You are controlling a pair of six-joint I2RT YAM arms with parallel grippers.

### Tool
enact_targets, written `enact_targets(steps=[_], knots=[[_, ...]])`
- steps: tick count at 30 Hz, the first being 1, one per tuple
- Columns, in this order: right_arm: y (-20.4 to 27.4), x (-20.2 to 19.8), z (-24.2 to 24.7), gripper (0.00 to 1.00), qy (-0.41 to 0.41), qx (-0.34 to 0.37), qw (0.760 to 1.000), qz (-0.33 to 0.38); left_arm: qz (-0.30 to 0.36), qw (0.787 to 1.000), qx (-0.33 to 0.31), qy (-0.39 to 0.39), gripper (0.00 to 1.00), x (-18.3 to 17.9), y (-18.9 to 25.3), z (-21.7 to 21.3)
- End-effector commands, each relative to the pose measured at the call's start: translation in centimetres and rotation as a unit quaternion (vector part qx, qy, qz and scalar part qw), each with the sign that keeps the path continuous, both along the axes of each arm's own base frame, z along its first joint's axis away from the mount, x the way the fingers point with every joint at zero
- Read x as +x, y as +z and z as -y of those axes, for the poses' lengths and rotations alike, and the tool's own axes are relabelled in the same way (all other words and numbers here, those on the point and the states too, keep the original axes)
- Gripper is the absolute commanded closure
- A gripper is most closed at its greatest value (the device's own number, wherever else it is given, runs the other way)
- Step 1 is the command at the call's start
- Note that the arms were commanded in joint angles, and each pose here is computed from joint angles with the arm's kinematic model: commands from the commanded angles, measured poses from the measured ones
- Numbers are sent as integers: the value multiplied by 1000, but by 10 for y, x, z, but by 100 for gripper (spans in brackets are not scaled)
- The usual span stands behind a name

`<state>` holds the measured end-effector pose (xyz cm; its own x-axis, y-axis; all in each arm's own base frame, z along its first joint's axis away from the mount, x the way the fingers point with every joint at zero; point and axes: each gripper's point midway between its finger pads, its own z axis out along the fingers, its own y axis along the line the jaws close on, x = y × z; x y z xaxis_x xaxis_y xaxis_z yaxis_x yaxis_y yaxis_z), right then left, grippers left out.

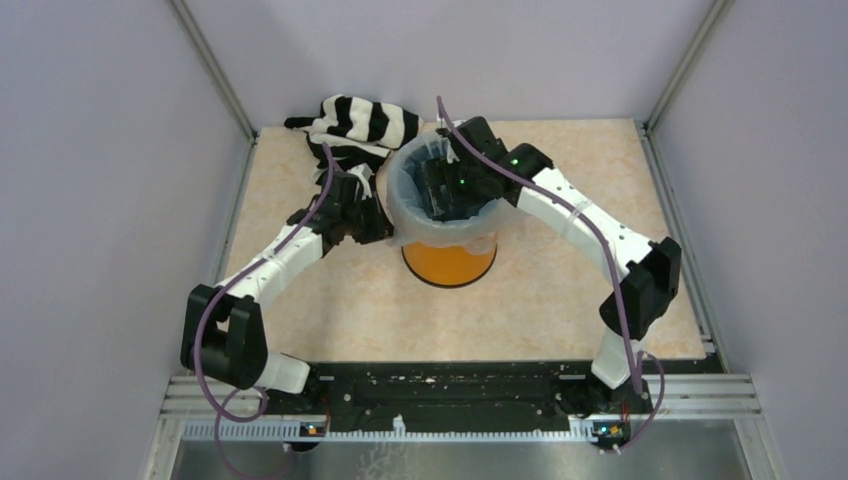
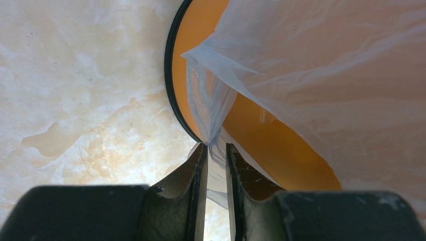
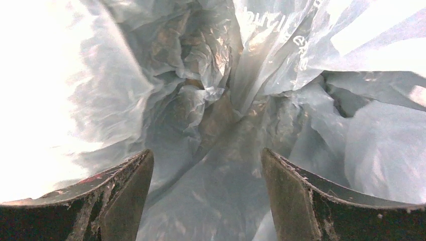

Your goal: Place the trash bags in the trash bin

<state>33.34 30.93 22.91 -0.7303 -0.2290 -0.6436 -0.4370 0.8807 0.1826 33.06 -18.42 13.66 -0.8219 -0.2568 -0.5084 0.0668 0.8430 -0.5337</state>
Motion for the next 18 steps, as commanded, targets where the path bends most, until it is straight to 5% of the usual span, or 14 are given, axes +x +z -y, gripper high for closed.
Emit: enact_targets(steps=[1, 9, 14, 18], knots=[[82, -5, 2, 20, 0, 87, 994, 73, 28, 1000, -5, 2, 74, 17, 15, 5], [141, -6, 59, 11, -80, 79, 978, 176, 22, 1000, -2, 4, 74, 17, 10, 5], [109, 15, 116, 7, -156, 23, 974, 160, 18, 1000, 2, 7, 75, 18, 5, 4], [83, 22, 127, 2, -151, 64, 977, 137, 12, 1000, 4, 8, 76, 20, -2, 5]])
